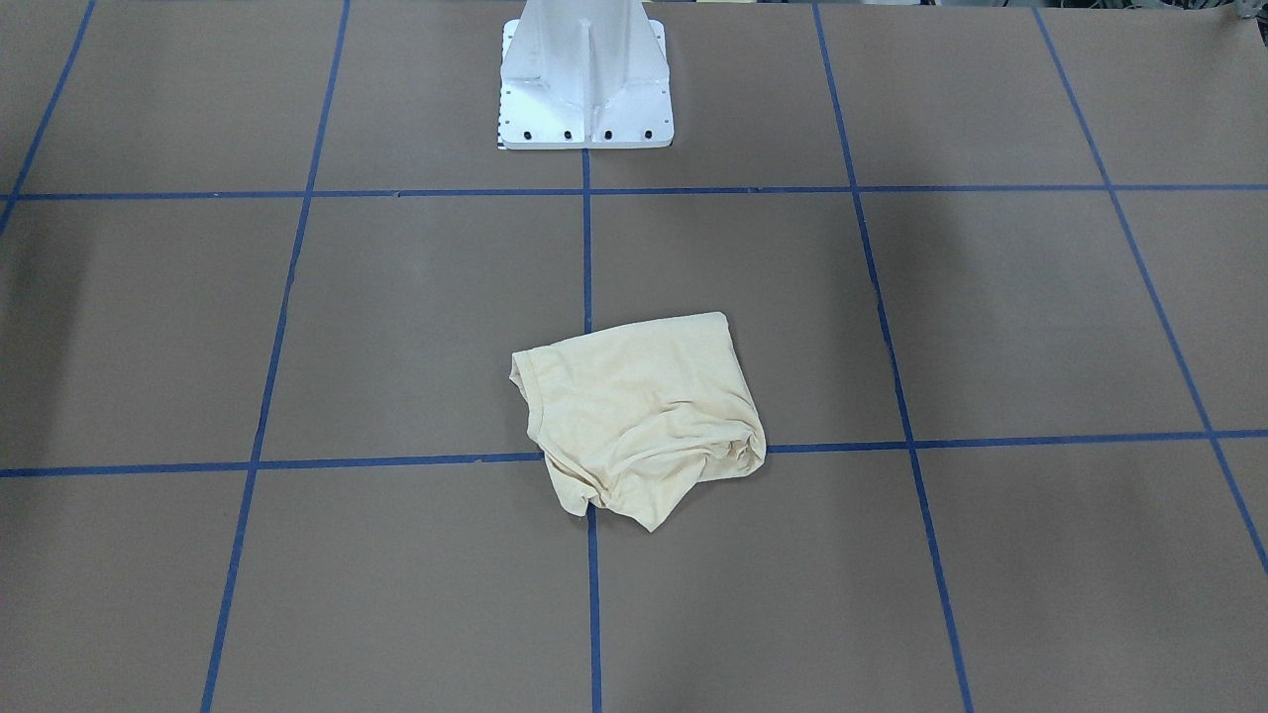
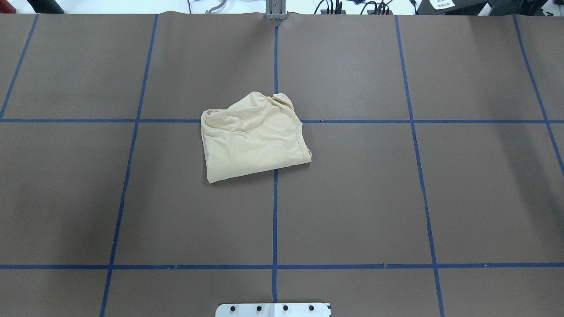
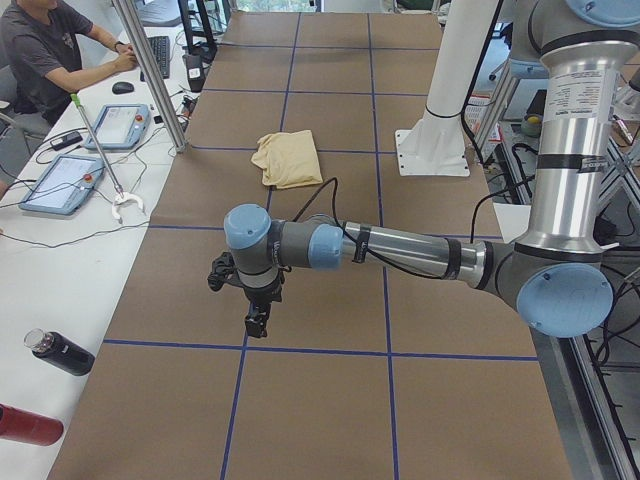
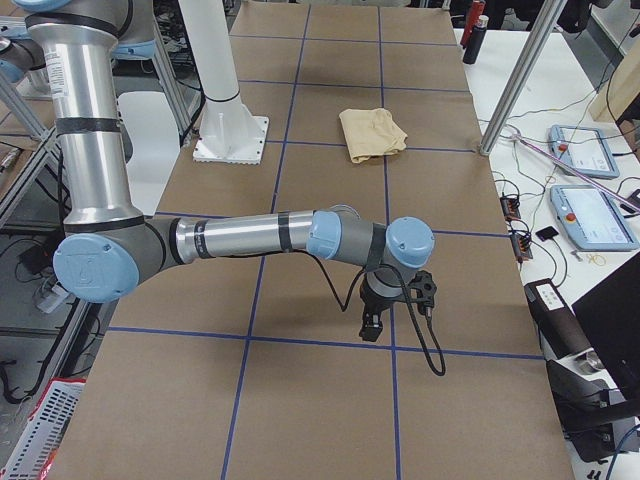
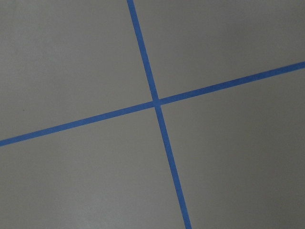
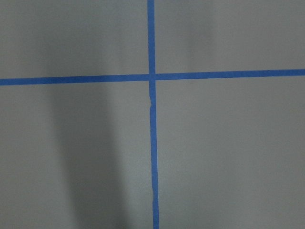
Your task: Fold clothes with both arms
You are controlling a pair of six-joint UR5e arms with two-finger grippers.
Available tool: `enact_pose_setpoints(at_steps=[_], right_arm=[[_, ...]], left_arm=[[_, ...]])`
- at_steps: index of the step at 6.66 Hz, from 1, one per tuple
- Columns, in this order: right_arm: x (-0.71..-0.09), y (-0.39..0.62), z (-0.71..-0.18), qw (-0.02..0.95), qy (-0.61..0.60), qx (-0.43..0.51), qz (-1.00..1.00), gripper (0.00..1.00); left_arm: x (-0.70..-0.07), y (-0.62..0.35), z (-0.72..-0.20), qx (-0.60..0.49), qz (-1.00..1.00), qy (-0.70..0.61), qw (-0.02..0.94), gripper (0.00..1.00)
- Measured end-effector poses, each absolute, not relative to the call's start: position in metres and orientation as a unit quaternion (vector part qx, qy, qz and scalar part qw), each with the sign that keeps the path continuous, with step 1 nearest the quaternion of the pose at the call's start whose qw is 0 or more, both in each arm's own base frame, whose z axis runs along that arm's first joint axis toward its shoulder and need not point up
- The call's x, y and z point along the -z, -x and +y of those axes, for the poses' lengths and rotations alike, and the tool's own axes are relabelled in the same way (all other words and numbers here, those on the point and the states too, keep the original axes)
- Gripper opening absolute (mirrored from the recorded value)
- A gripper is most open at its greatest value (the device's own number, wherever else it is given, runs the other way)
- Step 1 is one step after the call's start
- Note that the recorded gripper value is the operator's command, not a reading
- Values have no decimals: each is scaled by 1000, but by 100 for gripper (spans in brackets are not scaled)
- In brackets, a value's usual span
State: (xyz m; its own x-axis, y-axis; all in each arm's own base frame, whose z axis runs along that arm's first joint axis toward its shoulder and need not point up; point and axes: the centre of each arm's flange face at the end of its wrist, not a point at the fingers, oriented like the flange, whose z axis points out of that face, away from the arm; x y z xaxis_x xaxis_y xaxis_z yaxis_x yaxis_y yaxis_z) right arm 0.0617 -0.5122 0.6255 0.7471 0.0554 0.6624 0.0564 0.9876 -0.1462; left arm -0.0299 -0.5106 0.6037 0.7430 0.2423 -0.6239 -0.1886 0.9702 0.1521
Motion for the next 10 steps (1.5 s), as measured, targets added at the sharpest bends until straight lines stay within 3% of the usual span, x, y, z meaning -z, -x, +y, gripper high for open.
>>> enact_pose_setpoints(at_steps=[7,10], right_arm=[[-671,-58,-480,938,40,7,-344,100],[-651,-58,-488,938,24,-15,-346,100]], left_arm=[[-639,35,-477,-117,340,-25,933,100],[-640,35,-477,-117,340,-25,933,100]])
